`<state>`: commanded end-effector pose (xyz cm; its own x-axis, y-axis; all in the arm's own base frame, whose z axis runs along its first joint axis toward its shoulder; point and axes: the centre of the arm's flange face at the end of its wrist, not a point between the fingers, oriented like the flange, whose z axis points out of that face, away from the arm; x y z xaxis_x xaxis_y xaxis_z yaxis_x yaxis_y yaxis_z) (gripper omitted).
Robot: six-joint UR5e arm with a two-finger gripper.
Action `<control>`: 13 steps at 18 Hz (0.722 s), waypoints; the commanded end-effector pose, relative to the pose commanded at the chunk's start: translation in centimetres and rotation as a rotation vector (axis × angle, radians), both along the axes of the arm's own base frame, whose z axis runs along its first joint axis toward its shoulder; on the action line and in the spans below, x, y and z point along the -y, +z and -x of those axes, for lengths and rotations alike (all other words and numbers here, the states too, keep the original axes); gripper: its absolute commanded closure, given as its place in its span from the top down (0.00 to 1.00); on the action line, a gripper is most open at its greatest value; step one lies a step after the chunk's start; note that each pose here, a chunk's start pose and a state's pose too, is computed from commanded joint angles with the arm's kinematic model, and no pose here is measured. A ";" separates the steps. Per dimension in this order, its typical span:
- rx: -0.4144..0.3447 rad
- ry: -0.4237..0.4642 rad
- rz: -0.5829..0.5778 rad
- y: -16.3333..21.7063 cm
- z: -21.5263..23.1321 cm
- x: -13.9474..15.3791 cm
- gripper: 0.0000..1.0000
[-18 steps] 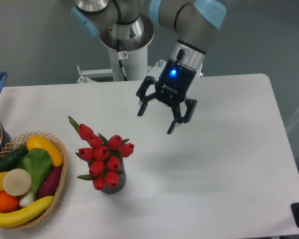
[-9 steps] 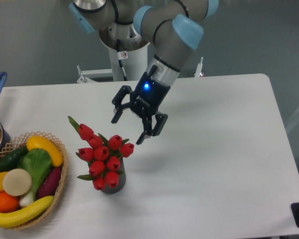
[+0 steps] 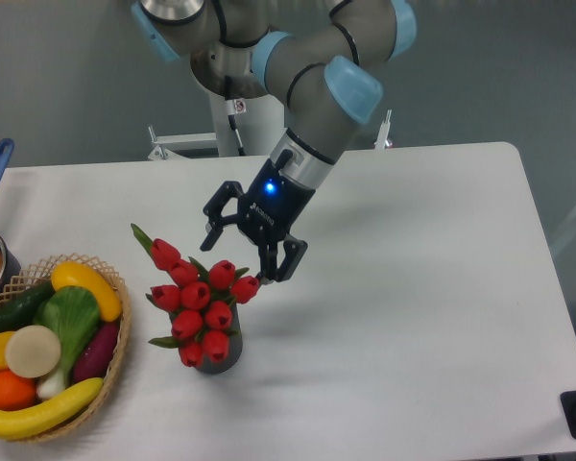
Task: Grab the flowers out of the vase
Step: 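Lower the open gripper around the tulip stems above the vase rim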
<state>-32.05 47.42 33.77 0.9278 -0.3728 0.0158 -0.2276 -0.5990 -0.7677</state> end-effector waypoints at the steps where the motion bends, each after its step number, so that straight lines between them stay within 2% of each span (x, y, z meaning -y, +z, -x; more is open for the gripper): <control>1: 0.003 0.002 0.002 -0.1 0.0 0.0 1.00; 7: 0.018 0.012 0.006 -0.2 0.3 -0.5 1.00; 13: 0.021 -0.018 0.005 -0.3 -0.2 -2.9 1.00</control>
